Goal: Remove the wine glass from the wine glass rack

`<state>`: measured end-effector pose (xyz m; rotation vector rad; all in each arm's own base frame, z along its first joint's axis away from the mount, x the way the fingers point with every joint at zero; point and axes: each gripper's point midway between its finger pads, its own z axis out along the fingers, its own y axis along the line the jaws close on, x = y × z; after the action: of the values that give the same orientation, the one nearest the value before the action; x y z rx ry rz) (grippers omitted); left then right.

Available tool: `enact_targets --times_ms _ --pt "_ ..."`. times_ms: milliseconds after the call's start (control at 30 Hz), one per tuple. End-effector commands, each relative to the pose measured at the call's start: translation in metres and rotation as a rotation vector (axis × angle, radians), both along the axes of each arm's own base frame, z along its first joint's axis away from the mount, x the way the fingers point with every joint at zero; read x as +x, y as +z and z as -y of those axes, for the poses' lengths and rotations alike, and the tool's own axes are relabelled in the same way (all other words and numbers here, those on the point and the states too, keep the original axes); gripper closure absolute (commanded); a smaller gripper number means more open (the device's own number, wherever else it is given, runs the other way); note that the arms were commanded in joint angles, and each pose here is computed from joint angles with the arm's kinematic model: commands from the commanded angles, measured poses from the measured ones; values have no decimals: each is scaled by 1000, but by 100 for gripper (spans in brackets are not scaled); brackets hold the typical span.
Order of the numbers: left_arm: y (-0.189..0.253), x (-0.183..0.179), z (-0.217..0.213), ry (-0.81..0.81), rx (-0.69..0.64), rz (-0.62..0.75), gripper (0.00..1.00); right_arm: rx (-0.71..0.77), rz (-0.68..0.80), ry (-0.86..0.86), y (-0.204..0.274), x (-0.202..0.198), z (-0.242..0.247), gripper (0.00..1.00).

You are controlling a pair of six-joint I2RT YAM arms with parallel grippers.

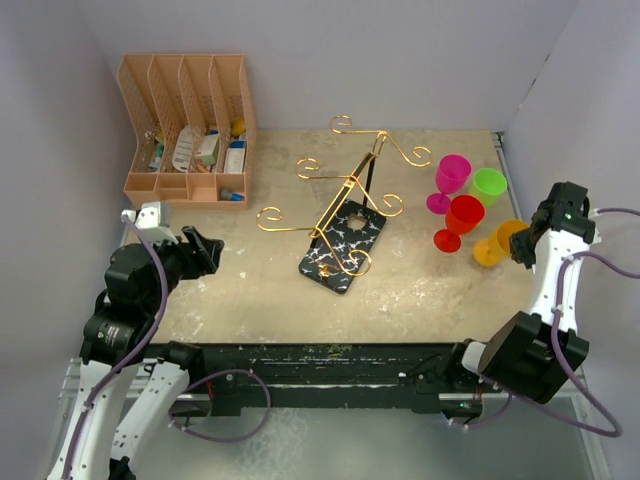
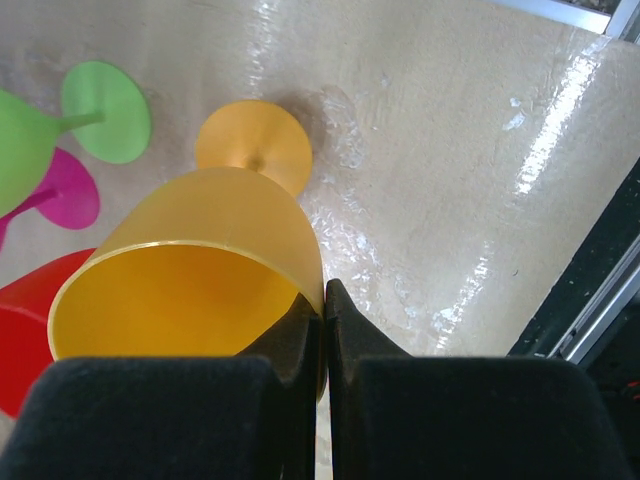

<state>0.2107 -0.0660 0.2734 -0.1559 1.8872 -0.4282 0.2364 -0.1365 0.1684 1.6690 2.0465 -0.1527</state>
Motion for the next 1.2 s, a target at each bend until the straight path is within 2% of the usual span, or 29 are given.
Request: enact_targets --times_ms 0,133,367,600,667,767,867,1167 --pt "2 5 -1 6 14 15 29 -10 13 15 -9 7 4 100" --pt "1 5 -1 2 13 12 28 -3 7 18 -10 8 4 99" --pt "1 5 -1 5 12 9 23 7 -41 12 -20 6 6 84" --pt "0 6 -1 3 14 4 22 3 -49 18 -19 9 9 75" --pt "0 6 0 3 14 3 22 -13 -47 13 -15 8 11 65" --pt "0 6 0 4 13 3 22 -64 -30 -11 1 2 16 44" --pt "0 6 -1 4 13 3 21 -132 19 -33 24 -5 20 29" --pt "-2 7 0 0 13 -3 20 -294 279 66 104 -15 1 6"
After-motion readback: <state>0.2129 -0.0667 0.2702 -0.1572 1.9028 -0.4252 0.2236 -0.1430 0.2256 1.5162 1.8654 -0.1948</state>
